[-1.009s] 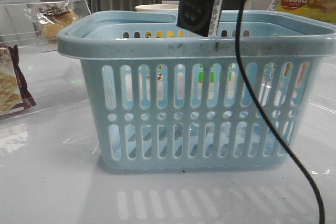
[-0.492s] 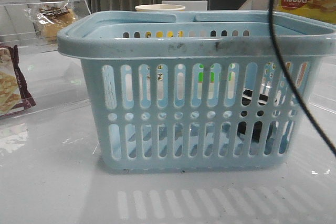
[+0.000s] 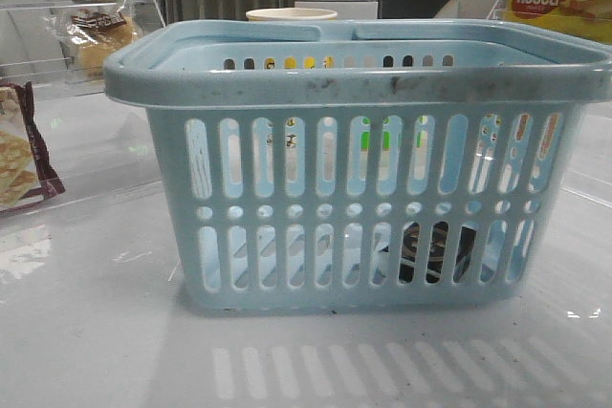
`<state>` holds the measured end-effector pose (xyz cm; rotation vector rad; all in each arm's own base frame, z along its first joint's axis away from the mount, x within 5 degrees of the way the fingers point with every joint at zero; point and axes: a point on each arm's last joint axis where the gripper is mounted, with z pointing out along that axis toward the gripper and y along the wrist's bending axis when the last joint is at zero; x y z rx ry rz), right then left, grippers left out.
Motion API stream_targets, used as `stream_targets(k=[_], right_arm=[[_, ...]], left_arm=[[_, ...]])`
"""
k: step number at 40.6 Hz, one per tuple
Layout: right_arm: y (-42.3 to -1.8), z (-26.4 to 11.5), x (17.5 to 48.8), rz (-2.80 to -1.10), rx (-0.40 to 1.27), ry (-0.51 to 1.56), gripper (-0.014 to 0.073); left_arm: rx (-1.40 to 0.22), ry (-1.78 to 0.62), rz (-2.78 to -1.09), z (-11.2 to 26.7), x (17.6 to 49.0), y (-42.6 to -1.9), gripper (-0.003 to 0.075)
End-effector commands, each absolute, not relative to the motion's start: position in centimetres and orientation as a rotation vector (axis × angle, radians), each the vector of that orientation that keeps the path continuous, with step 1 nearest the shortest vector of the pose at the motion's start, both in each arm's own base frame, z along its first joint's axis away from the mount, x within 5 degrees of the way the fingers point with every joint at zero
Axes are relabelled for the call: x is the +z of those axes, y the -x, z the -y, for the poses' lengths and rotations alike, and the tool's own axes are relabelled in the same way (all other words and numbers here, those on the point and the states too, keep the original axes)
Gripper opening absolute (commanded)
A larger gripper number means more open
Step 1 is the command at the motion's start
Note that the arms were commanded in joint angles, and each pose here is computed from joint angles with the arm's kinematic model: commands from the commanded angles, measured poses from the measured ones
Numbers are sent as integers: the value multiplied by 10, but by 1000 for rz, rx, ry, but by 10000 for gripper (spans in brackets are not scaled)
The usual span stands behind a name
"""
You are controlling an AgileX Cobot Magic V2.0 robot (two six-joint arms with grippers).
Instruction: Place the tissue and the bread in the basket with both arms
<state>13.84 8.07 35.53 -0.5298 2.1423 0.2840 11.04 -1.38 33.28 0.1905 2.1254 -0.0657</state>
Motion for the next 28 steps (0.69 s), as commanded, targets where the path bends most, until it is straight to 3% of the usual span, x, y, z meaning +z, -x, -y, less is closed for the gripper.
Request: stream_targets(k=[1, 28], right_arm=[[-137, -75, 364, -2057, 258, 492, 571], [-139, -75, 359, -2069, 240, 501, 571]], left_arm=[[-78, -178, -2028, 15, 348, -115, 454], [-74, -167, -1989, 16, 353, -130, 477]])
